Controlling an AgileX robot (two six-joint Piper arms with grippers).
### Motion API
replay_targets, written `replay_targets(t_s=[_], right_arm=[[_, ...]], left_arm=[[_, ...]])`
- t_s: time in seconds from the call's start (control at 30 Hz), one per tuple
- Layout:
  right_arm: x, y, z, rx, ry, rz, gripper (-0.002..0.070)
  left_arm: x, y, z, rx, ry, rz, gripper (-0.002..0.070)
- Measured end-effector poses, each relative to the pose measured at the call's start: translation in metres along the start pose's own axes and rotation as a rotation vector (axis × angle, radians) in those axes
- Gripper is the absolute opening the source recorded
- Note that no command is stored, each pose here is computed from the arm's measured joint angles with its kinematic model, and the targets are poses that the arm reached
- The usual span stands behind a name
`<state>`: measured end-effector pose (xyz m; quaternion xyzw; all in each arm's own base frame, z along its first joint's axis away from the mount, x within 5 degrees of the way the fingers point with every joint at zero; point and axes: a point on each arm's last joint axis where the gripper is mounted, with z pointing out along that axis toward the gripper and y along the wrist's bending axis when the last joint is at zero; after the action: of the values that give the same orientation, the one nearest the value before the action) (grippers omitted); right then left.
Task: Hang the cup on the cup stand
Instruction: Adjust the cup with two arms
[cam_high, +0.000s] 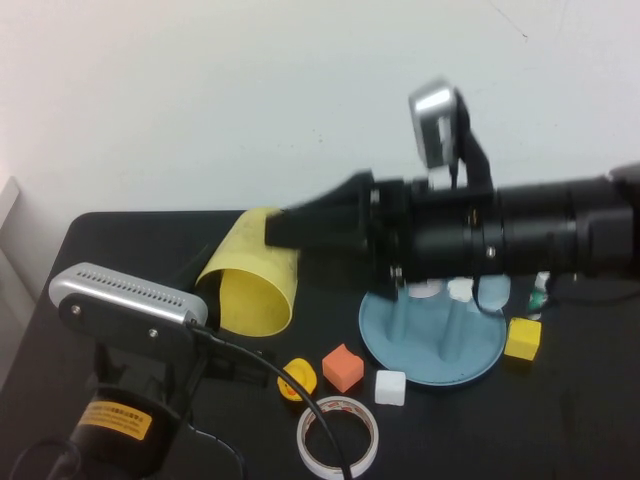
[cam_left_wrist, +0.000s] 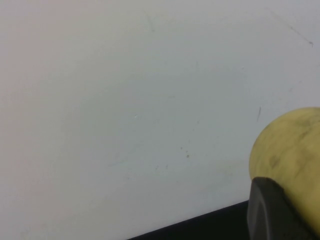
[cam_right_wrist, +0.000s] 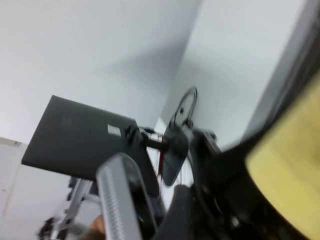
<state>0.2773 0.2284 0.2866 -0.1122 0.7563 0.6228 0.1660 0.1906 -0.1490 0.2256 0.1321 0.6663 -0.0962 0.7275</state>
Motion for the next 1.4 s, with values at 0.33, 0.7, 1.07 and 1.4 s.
replay_targets(t_s=[0.33, 0.7, 1.07, 1.4], right_arm=[[-0.019, -0.008, -0.004, 0.132, -0.13, -0.112, 0.0652], [-0.016, -0.012, -0.002, 0.104, -0.098, -0.092, 0.0652], [-0.008, -0.031, 0.01, 0.042, -0.001, 0.115, 0.0654], [-0.014, -0.038, 0.009, 0.118, -0.072, 0.17, 0.0654]], left_arm=[[0.001, 0.001, 0.0, -0.007, 0.006, 0.006, 0.0005], [-0.005, 0.002, -0.002, -0.002, -0.013, 0.0, 0.0005], [-0.005, 0.001, -0.002, 0.006, -0.016, 0.009, 0.0005], [-0.006, -0.002, -0.002, 0.033, -0.028, 0.039, 0.0005]])
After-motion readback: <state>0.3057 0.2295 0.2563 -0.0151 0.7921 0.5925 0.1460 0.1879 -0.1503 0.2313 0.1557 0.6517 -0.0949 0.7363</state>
